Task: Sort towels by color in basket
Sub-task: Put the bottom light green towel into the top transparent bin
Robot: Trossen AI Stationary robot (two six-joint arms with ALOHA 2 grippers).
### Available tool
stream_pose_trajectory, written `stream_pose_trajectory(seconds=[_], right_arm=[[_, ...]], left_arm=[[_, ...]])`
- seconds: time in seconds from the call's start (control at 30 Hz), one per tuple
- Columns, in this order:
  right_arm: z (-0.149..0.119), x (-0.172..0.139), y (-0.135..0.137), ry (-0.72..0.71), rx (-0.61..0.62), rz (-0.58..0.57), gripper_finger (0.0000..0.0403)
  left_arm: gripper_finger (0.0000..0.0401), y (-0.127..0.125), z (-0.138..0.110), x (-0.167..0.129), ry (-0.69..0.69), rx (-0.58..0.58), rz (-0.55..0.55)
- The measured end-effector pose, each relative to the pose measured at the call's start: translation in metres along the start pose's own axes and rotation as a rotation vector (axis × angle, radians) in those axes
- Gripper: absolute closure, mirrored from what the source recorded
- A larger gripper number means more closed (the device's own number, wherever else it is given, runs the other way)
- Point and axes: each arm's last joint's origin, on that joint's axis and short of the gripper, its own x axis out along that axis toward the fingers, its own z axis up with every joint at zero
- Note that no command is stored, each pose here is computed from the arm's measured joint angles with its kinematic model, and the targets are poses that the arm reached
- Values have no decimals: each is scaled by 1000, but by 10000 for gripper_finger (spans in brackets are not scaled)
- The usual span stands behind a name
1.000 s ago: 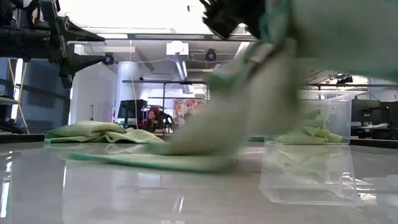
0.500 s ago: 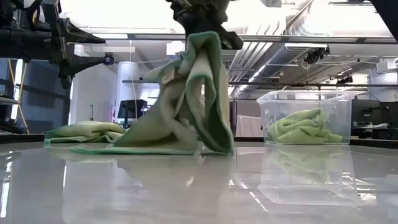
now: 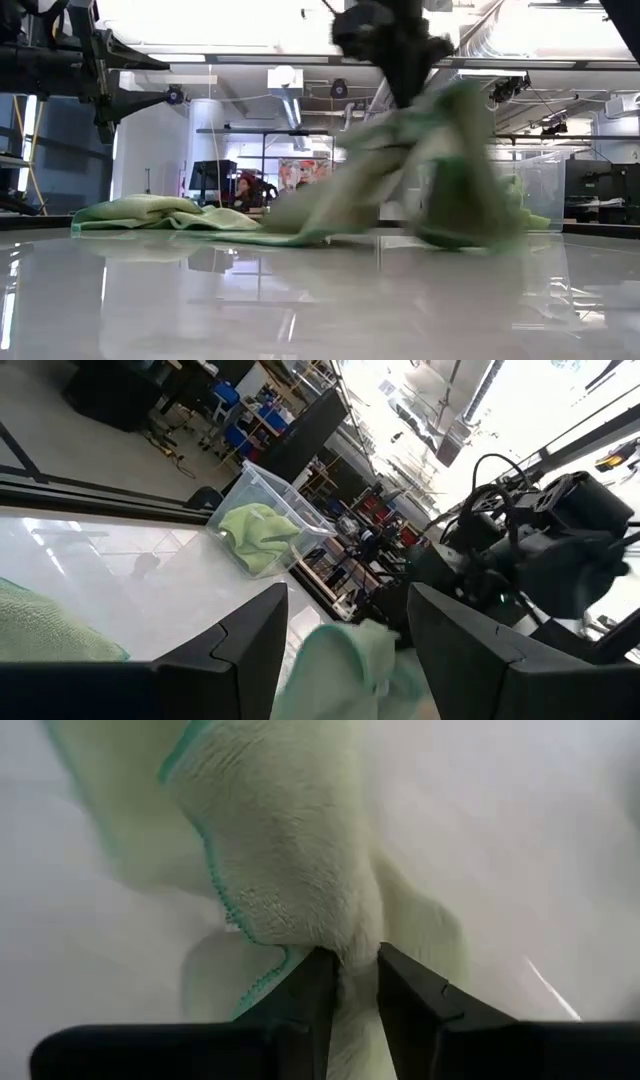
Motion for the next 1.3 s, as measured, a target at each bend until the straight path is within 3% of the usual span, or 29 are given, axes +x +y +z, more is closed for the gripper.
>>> stream_pose_trajectory(seconds=[0.17, 0.37, 0.53, 0.63, 0.77, 0.87, 0.97, 1.03, 1.17, 1.3], right_arm=[[3, -16, -2, -127, 42, 78, 333], [21, -10, 10, -260, -24, 149, 336], [28, -3, 13, -240, -16, 172, 334], [26, -1, 8, -171, -7, 165, 313], [21, 2, 0, -133, -8, 64, 250], [30, 15, 4, -189, -71, 66, 197], [43, 36, 16, -239, -211, 234, 164], [50, 53, 20, -288, -303, 297, 157], [54, 87, 20, -379, -410, 270, 155], [56, 110, 15, -409, -416, 282, 155]], left_arm=[[206, 1, -1, 0, 7, 5, 6], [206, 1, -1, 1, 7, 7, 17], [206, 1, -1, 1, 2, -2, 15], [206, 1, -1, 1, 3, -1, 16], [206, 1, -1, 1, 3, -1, 16], [206, 1, -1, 1, 3, 11, 17], [206, 1, -1, 1, -1, 34, 21], [206, 1, -1, 1, -3, 39, 23], [206, 1, -1, 1, -3, 36, 23], [206, 1, -1, 1, -3, 24, 23]])
